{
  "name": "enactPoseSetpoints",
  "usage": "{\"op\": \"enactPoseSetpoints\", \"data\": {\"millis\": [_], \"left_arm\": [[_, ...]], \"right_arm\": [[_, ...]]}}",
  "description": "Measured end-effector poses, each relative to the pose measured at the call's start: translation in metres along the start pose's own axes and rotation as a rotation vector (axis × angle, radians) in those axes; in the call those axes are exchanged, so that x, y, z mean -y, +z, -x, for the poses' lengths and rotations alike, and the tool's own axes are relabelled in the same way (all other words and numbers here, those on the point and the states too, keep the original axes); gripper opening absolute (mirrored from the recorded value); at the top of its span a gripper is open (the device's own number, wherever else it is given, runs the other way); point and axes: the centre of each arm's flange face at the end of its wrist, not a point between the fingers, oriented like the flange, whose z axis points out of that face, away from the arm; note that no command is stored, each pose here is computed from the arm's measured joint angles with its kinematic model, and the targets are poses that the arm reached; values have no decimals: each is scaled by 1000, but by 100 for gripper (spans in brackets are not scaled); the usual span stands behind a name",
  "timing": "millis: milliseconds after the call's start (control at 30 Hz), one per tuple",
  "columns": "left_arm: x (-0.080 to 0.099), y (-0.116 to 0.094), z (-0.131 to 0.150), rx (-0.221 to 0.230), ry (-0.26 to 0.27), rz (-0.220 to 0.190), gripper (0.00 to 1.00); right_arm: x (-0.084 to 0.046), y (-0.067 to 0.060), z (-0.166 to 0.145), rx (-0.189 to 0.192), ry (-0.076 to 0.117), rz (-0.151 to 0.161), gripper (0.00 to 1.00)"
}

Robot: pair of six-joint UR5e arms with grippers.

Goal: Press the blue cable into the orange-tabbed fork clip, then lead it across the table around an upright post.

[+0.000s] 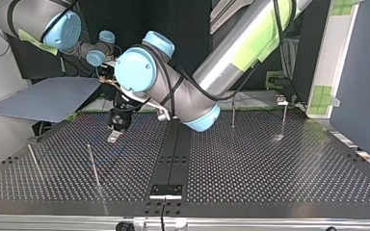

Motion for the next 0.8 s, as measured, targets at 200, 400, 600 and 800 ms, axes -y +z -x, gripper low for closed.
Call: {"op": "enactPoseSetpoints", "data": {"millis": [200,400,600,800], "left_arm": [[-3,-5,-4,-45,57,26,100],[-5,-11,-9,-94,108,37,100],[-3,-12,-10,-104,115,32,100],[-3,-11,-9,-99,113,28,100]], "right_arm": [[1,0,0,-1,-1,-2,0],[2,-1,0,-1,-1,-3,0],[4,-1,0,-1,-3,-6,0],[4,-1,0,-1,-3,-6,0]]}}
